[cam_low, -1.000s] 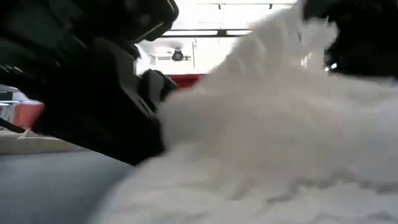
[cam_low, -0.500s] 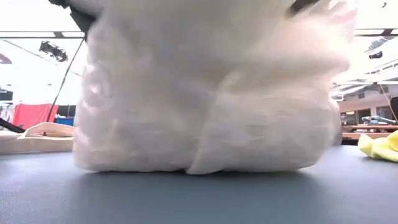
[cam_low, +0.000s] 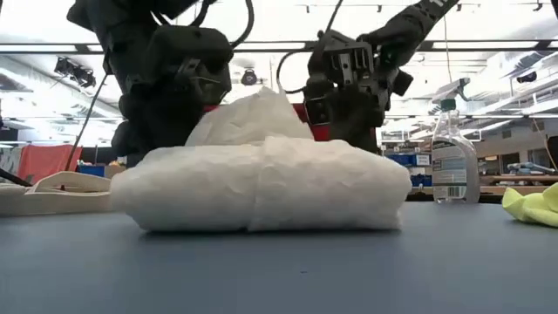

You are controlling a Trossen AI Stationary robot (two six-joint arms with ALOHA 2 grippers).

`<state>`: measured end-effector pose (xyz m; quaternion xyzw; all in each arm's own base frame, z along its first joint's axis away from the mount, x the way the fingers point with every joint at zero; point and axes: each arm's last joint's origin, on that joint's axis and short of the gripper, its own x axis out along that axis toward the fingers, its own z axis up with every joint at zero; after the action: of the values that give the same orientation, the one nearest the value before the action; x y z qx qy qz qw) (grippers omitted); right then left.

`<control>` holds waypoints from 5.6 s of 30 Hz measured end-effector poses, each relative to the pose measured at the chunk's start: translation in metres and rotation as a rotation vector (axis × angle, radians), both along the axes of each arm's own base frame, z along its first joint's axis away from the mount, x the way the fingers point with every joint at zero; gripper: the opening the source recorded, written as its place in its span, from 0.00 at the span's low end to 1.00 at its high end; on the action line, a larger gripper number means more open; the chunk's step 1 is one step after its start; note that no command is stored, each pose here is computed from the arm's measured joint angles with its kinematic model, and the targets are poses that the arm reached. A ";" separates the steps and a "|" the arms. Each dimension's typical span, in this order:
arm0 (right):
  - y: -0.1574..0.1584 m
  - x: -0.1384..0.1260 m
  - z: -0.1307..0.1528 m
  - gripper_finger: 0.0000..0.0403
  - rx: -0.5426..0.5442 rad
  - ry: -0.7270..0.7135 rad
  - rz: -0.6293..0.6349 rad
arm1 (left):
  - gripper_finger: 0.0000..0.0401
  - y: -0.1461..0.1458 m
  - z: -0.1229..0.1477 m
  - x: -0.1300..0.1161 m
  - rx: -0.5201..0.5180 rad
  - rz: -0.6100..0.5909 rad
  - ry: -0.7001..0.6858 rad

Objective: Fold laundry
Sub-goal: Fold the white cloth

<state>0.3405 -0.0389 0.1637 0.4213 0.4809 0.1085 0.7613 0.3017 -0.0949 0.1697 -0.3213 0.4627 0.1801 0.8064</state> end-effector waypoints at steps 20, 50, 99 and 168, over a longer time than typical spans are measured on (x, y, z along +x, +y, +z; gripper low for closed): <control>0.055 -0.014 0.074 0.41 -0.239 -0.185 -0.160 | 0.51 0.037 0.039 -0.030 0.102 0.099 0.103; 0.003 0.031 -0.015 0.39 -0.521 -0.158 -0.314 | 0.45 -0.042 0.067 -0.034 0.024 -0.057 -0.285; 0.201 -0.051 -0.050 0.34 -0.438 -0.197 -0.252 | 0.34 -0.093 -0.031 -0.020 0.086 0.119 -0.171; 0.230 -0.040 -0.039 0.69 -0.985 -0.388 0.553 | 0.67 -0.140 -0.042 -0.009 0.453 -0.670 -0.110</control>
<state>0.3006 0.1913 0.1250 -0.1494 0.4186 0.1418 0.8845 0.2928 -0.2345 0.1282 0.0237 0.4466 -0.0125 0.8944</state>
